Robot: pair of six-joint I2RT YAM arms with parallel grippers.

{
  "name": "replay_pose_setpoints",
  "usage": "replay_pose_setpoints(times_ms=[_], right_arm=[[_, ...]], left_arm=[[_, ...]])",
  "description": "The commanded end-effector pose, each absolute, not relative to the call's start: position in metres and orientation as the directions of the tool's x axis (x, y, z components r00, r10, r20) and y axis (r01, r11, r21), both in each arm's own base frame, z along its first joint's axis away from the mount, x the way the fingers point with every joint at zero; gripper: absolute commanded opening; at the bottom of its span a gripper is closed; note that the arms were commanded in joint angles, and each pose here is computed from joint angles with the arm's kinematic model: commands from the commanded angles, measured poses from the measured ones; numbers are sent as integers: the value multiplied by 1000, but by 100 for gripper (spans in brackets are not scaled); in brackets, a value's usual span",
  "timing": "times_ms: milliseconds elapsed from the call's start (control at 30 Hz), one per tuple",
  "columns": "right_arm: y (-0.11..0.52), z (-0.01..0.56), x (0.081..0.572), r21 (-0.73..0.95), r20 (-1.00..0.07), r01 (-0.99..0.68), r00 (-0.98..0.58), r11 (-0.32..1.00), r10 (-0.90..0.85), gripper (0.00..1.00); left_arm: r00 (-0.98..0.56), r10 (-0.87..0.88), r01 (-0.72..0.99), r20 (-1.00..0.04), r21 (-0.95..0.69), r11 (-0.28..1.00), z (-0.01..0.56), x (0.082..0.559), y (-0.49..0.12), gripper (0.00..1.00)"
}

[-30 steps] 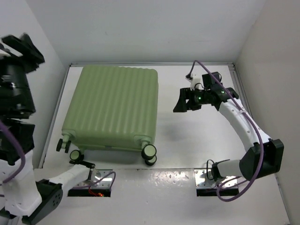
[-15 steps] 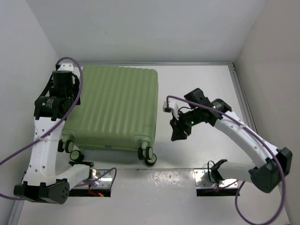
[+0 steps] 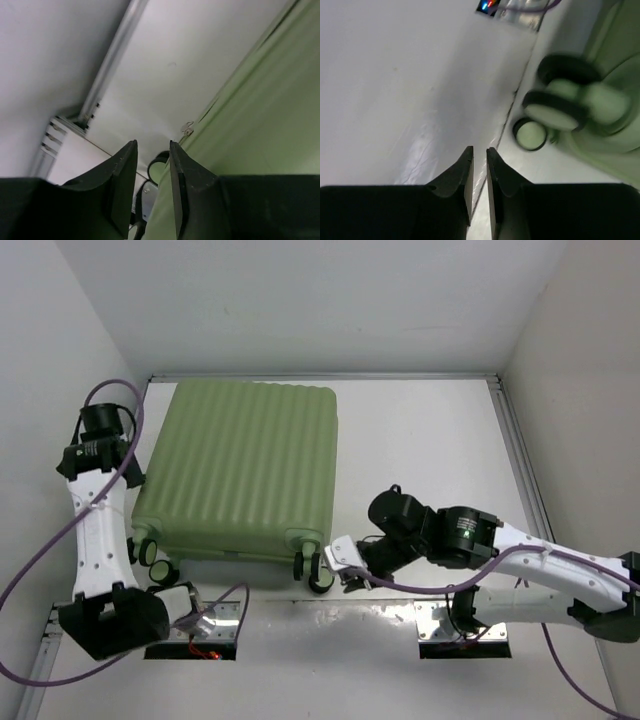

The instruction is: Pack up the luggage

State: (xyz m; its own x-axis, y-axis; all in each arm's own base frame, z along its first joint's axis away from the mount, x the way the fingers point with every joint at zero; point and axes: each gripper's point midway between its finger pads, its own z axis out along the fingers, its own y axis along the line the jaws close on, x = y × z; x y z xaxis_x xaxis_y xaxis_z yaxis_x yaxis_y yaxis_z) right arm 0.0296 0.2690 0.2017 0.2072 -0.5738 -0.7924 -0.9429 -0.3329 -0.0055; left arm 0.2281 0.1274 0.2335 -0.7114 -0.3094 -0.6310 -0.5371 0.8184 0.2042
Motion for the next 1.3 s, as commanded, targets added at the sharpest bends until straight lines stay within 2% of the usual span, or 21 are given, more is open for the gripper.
replay_pose_setpoints(times_ms=[0,67,167,267,467,567,667,767,833,967,1067,1100,1200,1267], right_arm=[[320,280,51,-210,-885,-940,299,-268,-356,16],[337,297,50,-232,-903,-934,310,-270,-298,16],[368,302,43,-265,-904,-921,340,-285,-258,18],[400,299,39,-235,-906,-919,325,-316,-272,18],[425,208,40,-177,-788,-902,370,-394,-492,17],[428,179,48,-206,-729,-896,408,-393,-549,15],[417,142,75,-301,-626,-886,462,-352,-628,13],[391,110,120,-347,-547,-910,393,-227,-739,13],[385,118,150,-424,-557,-903,317,-65,-768,13],[347,112,195,-430,-573,-888,128,163,-810,12],[320,119,234,-396,-614,-849,-40,352,-788,11],[296,119,257,-364,-620,-810,-157,460,-769,11],[249,139,313,-337,-665,-677,-321,655,-674,9],[222,138,330,-307,-658,-615,-415,726,-629,9]], left_arm=[[-720,-395,-542,-571,108,833,215,238,137,37],[-743,-441,-546,-504,75,835,195,242,143,34],[-765,-447,-502,-463,-7,865,181,251,140,27],[-764,-441,-456,-471,-90,885,183,259,129,23],[-767,-389,-340,-510,-190,921,192,265,104,23],[-762,-377,-283,-526,-253,925,198,267,90,22],[-785,-350,-167,-511,-369,914,194,266,61,18],[-800,-319,-72,-508,-447,891,189,262,40,18],[-803,-282,0,-525,-473,881,196,262,29,18],[-830,-270,64,-488,-564,823,190,261,7,17],[-838,-234,177,-493,-651,738,193,256,-24,16],[-845,-203,225,-494,-674,704,194,253,-40,16],[-861,-92,324,-499,-680,658,189,245,-72,16],[-862,-37,374,-506,-682,628,187,240,-89,16]])
